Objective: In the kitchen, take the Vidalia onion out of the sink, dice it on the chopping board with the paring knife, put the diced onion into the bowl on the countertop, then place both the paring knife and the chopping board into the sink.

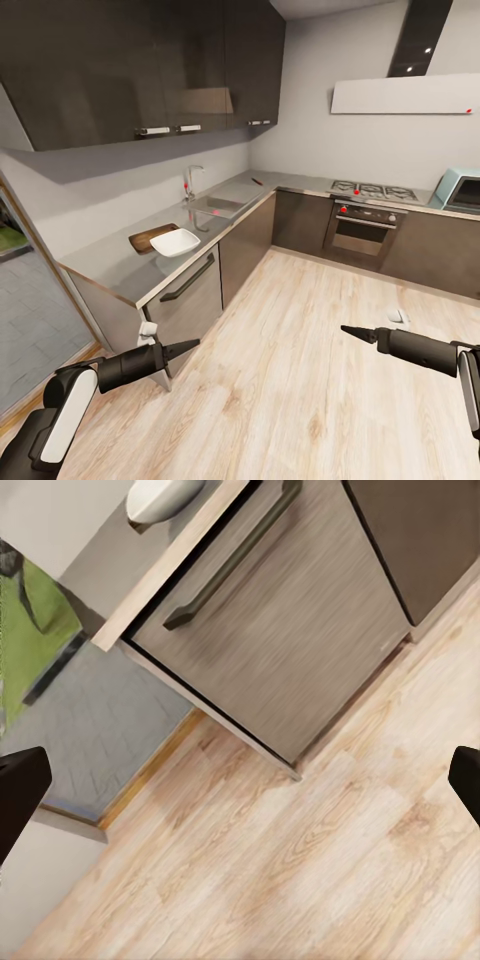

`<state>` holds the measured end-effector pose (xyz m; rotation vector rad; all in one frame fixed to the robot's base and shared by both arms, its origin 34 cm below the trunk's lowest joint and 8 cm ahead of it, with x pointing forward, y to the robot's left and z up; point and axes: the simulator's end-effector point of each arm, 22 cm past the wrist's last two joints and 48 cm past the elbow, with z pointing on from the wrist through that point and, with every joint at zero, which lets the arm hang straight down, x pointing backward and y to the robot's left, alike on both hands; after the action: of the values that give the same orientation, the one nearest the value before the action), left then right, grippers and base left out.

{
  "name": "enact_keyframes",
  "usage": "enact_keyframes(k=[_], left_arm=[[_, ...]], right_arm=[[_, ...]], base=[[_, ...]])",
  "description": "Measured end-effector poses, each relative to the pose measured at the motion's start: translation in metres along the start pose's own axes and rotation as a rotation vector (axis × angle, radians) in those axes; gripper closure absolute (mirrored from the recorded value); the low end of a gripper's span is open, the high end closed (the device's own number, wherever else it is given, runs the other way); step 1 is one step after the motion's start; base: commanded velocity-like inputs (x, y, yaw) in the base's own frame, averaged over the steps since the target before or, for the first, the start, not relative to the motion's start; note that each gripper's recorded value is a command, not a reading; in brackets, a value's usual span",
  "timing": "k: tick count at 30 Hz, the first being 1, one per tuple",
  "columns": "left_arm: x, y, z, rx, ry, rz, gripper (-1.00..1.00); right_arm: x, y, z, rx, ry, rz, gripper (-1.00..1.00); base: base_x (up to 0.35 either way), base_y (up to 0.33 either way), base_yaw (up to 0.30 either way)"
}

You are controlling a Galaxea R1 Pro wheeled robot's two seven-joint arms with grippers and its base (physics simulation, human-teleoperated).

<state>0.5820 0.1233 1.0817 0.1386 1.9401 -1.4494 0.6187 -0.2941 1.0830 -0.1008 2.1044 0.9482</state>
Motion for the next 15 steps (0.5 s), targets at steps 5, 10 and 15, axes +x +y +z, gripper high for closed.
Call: enact_keyframes(k=[5,10,15], left_arm=[[-0.002,0.002,-0.001,-0.002,-0.012,0.000,-1.00],[-0.001,0.006,-0.001,-0.014,-0.012,-0.002,-1.00],[0.000,0.025,0.001,-0.105,-0.014,-0.010,-1.00]], right_arm=[[-0.001,0.001,-0.001,-0.003,-0.003,0.000,-1.00],[-0.001,0.000,-0.001,0.001,-0.006,-0.009,-1.00],[0.004,0.002,0.006,0.004,0.022,-0.025,-1.00]], base=[[0.000,-0.007,0.058],[0.000,-0.237,0.234],[0.000,-0.330,0.256]])
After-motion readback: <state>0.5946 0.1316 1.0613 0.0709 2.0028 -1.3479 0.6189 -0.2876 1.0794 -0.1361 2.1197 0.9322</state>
